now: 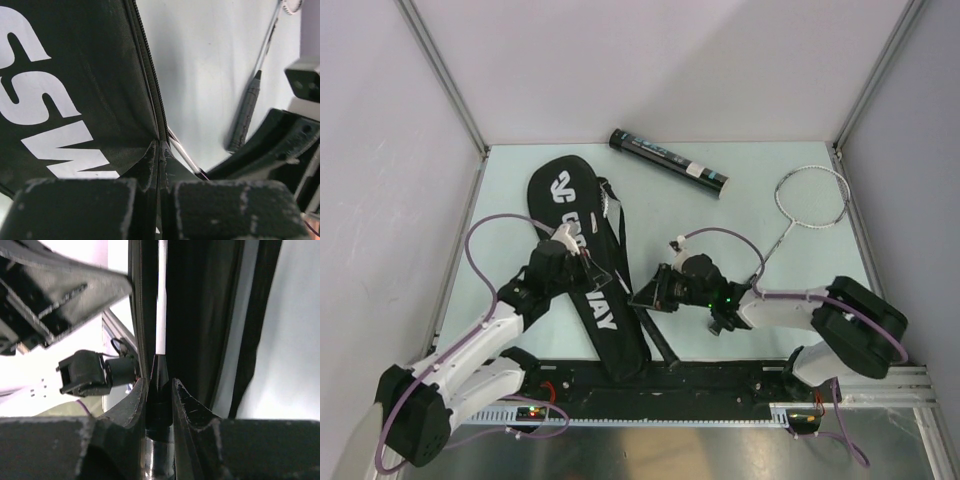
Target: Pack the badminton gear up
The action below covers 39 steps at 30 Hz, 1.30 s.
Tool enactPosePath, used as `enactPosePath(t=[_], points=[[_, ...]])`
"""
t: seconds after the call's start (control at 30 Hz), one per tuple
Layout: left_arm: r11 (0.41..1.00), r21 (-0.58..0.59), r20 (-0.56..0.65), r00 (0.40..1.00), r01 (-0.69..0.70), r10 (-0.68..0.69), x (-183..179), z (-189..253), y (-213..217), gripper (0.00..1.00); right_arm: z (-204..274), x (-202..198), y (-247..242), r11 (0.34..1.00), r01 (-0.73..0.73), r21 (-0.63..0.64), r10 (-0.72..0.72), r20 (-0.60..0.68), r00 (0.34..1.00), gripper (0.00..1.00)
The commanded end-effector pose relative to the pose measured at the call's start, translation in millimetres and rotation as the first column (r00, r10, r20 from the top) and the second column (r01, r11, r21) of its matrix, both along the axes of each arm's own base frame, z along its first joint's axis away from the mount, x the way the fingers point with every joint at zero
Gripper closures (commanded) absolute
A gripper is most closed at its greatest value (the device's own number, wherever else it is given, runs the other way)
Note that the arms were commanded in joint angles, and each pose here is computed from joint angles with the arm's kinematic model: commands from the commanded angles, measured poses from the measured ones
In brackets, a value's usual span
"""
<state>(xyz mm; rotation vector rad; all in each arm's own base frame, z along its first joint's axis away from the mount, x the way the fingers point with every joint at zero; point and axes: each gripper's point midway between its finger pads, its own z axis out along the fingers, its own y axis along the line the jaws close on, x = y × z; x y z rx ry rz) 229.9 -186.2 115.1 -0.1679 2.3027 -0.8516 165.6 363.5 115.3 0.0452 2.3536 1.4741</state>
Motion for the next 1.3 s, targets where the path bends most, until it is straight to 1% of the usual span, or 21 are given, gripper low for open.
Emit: enactPosePath(t=[0.0, 0.3, 0.5, 0.7, 0.87, 0.9, 1.0, 1.03, 1.17, 1.27], points=[[0.990, -0.134, 0.040, 0.999, 0.029, -0.024, -5.0, 25.4, -16.0, 1.00, 47.3, 40.8, 30.2, 0.989, 0.046, 0.143, -0.073, 0.188, 0.979, 1.00], [0.990, -0.138, 0.010, 1.000, -0.017, 0.018, -7.0, 14.9, -10.7, 1.00, 32.5, 64.7, 41.3, 0.992, 0.075, 0.100, -0.100, 0.282, 0.954, 1.00], [0.980, -0.196, -0.018, 0.999, -0.035, 0.032, -12.3, 20.6, -13.4, 1.00, 23.8, 82.4, 46.9, 0.990, 0.123, 0.075, -0.141, 0.340, 0.930, 1.00], [0.968, -0.239, -0.030, 0.997, -0.072, 0.067, -17.7, 21.5, -9.8, 1.00, 18.5, 89.0, 56.7, 0.984, 0.164, 0.074, -0.180, 0.373, 0.910, 1.00], [0.972, -0.216, -0.027, 0.996, -0.089, 0.085, -17.4, 13.1, -4.9, 0.99, 7.6, 87.4, 68.6, 0.984, 0.176, 0.030, -0.173, 0.409, 0.896, 1.00], [0.976, -0.199, -0.028, 0.996, -0.093, 0.089, -16.3, 10.2, -3.5, 0.95, 5.9, 86.0, 70.7, 0.985, 0.173, 0.025, -0.168, 0.412, 0.895, 1.00], [0.984, -0.140, -0.023, 0.994, -0.106, 0.104, -10.8, 4.0, 1.8, 0.70, 1.9, 81.6, 75.3, 0.986, 0.168, 0.014, -0.159, 0.421, 0.893, 1.00], [0.987, -0.108, -0.019, 0.993, -0.118, 0.116, -7.0, 2.4, 5.1, 0.64, -0.1, 80.5, 76.2, 0.986, 0.168, 0.008, -0.156, 0.423, 0.893, 1.00], [0.988, -0.010, 0.016, 0.988, -0.153, 0.153, 8.0, 6.1, 15.8, 0.50, -1.2, 75.8, 78.8, 0.986, 0.166, -0.002, -0.149, 0.429, 0.891, 1.00], [0.983, 0.054, 0.039, 0.984, -0.175, 0.173, 18.8, 10.0, 22.1, 0.44, -1.5, 72.9, 79.9, 0.986, 0.165, -0.017, -0.141, 0.439, 0.887, 1.00]])
